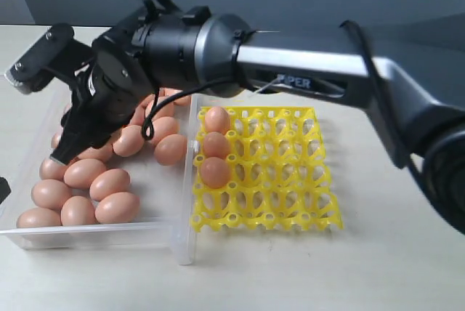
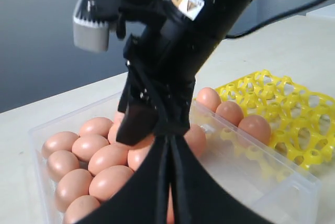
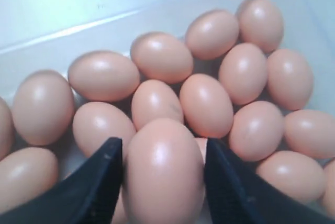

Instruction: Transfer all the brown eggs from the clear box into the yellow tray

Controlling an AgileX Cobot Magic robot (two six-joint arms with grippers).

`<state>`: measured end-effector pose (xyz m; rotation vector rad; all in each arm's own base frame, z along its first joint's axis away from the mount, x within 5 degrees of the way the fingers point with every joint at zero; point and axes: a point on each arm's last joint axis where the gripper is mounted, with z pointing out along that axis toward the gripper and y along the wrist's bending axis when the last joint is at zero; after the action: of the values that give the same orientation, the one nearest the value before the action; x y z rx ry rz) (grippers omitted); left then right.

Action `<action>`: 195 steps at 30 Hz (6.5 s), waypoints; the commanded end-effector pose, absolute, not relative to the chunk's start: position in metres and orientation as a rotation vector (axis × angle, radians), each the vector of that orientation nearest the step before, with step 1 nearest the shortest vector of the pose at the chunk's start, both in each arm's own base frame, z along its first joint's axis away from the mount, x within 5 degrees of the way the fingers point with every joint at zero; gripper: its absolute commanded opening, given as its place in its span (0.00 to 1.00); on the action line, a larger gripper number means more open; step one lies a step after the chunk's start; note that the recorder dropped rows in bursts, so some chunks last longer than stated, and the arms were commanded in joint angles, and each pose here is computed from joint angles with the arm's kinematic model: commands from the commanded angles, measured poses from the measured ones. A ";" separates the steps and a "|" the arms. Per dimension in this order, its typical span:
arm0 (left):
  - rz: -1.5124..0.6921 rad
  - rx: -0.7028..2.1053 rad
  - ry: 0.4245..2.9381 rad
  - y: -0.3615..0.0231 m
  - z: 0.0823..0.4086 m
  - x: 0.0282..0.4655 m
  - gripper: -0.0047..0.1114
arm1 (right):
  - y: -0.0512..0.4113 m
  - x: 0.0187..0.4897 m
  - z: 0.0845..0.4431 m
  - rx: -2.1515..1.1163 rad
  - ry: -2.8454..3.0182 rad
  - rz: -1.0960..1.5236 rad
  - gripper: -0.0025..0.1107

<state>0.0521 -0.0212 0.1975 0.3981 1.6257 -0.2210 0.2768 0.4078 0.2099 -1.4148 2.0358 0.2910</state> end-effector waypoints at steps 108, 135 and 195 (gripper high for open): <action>0.071 0.380 1.700 -0.008 0.190 0.055 0.04 | 0.208 0.190 0.195 -1.058 2.066 0.847 0.02; -0.040 0.113 1.797 -0.003 0.185 0.054 0.04 | 0.241 0.202 0.231 -0.930 2.158 1.259 0.02; -0.084 0.174 1.783 -0.008 0.185 0.054 0.04 | 0.263 0.149 0.305 -0.576 2.075 1.398 0.02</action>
<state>0.0535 -0.0086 0.1854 0.1887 1.7945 -0.0788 0.1490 0.2633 0.3048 -0.5840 2.0683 1.3990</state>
